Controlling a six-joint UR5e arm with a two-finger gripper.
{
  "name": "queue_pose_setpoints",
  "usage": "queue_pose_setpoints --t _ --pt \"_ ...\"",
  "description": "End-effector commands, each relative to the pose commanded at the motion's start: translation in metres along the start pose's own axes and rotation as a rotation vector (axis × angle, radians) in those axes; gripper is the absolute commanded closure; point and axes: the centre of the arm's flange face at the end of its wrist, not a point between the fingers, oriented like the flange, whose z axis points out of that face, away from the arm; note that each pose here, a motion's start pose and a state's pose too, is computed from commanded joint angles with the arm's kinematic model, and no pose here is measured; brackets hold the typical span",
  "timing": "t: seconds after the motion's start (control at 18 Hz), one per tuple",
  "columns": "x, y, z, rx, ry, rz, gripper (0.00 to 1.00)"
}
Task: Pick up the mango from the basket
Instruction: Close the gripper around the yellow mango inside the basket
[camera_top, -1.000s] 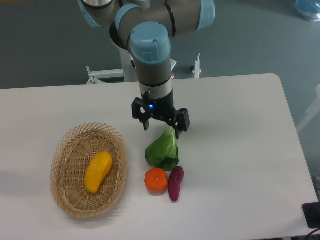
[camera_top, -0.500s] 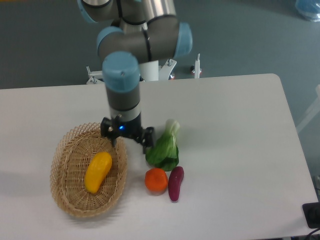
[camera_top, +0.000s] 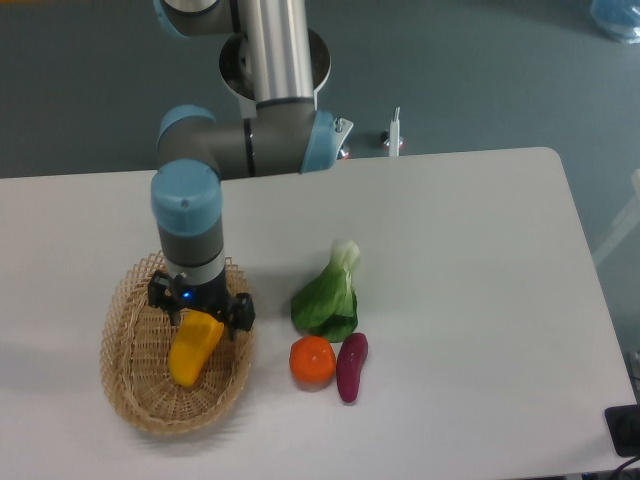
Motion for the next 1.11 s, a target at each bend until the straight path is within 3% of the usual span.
queue_pose_setpoints --t 0.83,0.89,1.0,1.11 --pt "0.006 0.003 0.028 -0.046 -0.013 0.02 0.0" --pt "0.006 0.003 0.028 -0.048 -0.015 0.015 0.05" --pt "0.007 0.003 0.028 -0.05 -0.014 0.015 0.29" --pt "0.007 0.003 0.028 -0.05 -0.014 0.017 0.38"
